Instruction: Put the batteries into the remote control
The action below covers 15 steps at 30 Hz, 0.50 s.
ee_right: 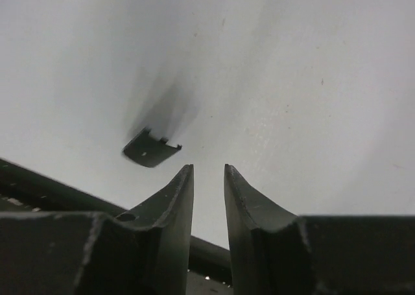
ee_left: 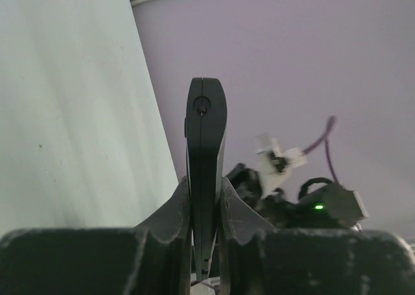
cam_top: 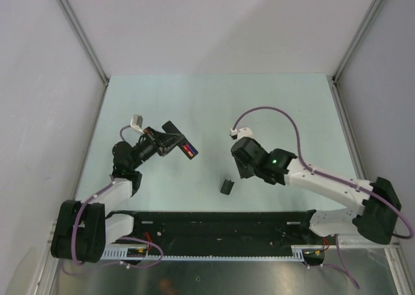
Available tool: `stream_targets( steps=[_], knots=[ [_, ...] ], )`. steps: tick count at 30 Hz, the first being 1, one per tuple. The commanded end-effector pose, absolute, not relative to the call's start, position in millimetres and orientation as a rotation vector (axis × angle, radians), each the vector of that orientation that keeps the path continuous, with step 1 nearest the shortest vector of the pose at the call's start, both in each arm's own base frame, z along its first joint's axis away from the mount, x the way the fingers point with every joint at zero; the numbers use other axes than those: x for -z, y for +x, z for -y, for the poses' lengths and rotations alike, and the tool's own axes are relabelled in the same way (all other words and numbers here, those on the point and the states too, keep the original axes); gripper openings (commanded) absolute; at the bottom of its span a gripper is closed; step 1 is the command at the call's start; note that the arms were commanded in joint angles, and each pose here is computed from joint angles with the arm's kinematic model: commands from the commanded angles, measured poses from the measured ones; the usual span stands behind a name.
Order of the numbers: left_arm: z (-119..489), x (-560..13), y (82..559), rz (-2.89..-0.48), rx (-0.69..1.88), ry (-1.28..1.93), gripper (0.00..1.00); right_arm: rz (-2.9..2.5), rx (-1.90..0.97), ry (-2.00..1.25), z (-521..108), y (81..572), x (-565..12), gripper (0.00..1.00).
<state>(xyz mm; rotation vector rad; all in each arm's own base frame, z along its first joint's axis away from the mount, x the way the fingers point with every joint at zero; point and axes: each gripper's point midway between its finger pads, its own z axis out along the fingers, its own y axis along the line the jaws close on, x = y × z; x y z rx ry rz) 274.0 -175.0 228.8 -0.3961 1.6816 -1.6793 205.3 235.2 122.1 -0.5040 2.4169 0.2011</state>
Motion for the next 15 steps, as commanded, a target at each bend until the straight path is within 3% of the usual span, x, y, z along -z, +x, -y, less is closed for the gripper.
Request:
stream_targets(
  steps=[1,7,15],
  knots=[
    [191.4,-239.0,277.0,-1.653,1.658,-0.280,0.00,-2.319,-0.276,-0.499,-233.3,201.5,-178.9,0.29],
    [195.0,-232.6,279.6,-1.658,1.648,-0.317,0.00,-2.378,-0.223,-0.496,-226.7,201.4,-161.0,0.33],
    [187.9,-250.7,268.6,-1.585,1.639,-0.293,0.00,-2.437,-0.331,-0.563,-270.0,165.9,-113.5,0.50]
  ],
)
